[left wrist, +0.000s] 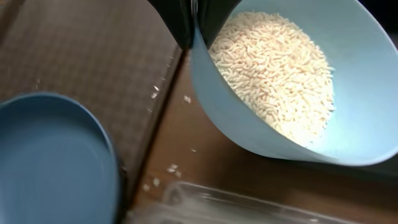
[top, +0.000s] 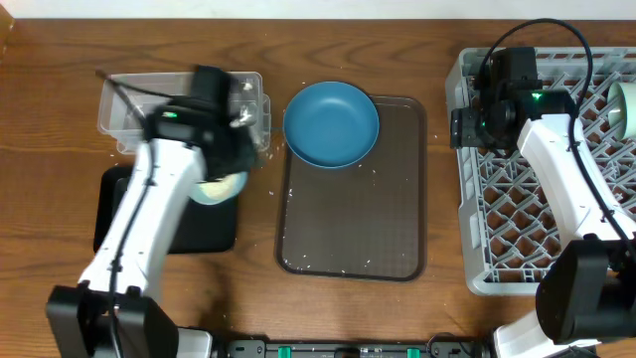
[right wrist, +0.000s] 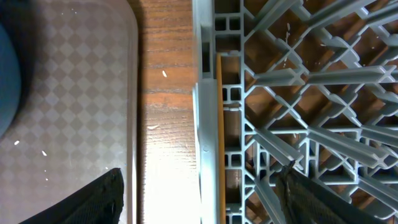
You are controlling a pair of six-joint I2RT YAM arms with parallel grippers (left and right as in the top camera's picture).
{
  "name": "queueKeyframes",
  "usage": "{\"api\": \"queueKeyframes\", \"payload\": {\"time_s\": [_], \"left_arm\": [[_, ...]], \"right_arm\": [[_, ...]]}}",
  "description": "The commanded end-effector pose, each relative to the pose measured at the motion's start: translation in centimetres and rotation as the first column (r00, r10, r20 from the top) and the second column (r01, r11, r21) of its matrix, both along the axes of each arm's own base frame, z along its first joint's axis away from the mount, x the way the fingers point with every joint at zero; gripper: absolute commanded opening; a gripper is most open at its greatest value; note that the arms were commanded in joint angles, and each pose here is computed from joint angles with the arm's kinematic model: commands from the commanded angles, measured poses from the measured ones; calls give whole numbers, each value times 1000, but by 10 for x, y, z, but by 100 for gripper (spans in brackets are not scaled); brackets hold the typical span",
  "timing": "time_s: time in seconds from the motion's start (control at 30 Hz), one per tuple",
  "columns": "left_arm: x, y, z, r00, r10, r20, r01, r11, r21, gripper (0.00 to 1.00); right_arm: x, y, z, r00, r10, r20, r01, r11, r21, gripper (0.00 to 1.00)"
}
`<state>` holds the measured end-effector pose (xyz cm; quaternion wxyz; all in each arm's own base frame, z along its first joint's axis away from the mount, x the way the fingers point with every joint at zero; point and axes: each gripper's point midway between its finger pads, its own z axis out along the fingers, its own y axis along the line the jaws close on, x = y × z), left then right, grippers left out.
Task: Sort waste into correct bins and load items into the dishwasher rack
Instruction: 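Carry the bowl over the black tray and tip the rice onto it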
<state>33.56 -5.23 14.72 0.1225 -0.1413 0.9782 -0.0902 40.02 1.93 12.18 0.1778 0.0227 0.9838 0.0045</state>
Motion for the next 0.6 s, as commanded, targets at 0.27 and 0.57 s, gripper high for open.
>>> {"api": "queueKeyframes", "payload": {"time_s": [0.27, 0.57], "left_arm": [[0, 35, 18, 977, -14, 213, 133, 822, -553, 6], [-16, 83, 32, 907, 261, 330, 127, 578, -806, 6]], "right_arm": [[2, -12, 15, 999, -37, 33, 38, 999, -12, 78], [2, -14, 15, 999, -40, 34, 41, 999, -13, 78]]}}
